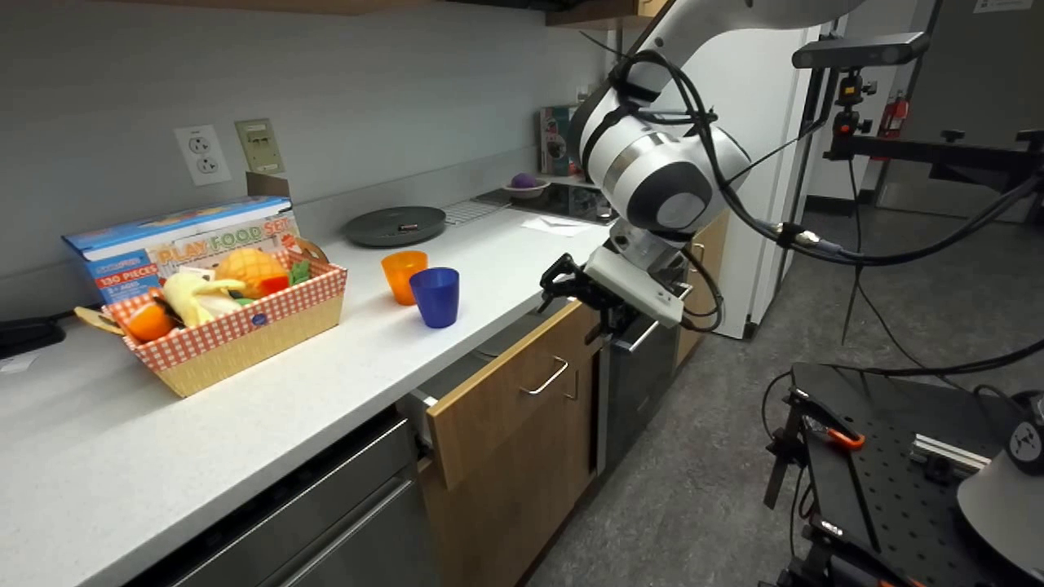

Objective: Open the drawer on the left

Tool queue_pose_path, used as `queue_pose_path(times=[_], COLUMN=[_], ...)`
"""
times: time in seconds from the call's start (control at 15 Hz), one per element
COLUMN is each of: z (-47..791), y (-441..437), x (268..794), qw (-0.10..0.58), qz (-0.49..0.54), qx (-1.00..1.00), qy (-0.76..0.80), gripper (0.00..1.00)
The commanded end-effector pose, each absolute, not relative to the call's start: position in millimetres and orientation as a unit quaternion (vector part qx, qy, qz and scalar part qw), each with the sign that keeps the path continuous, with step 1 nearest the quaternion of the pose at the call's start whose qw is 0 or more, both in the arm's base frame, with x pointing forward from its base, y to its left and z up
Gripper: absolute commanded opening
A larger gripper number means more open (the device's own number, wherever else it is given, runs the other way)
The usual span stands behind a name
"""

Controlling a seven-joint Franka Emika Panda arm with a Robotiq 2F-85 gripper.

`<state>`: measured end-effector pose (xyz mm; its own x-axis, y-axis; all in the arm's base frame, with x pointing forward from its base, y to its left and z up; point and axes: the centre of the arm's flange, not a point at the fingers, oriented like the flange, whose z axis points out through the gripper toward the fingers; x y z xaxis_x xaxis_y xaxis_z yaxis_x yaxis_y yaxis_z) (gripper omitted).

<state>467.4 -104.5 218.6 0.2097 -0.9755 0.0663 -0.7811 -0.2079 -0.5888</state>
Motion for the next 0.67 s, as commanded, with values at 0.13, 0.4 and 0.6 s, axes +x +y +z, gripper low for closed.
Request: queue_pose_path(times=[0.13, 0.4, 0.6], z=[210, 206, 205], y=[-121, -130, -135], x=[512, 525, 534], qw=[0.200, 0.195, 0.190], qz=[-0.185, -0.176, -0.171], qx=[-0.747, -0.747, -0.747], qy=[0.607, 0.611, 0.614], gripper=[1.00, 1.00, 1.00])
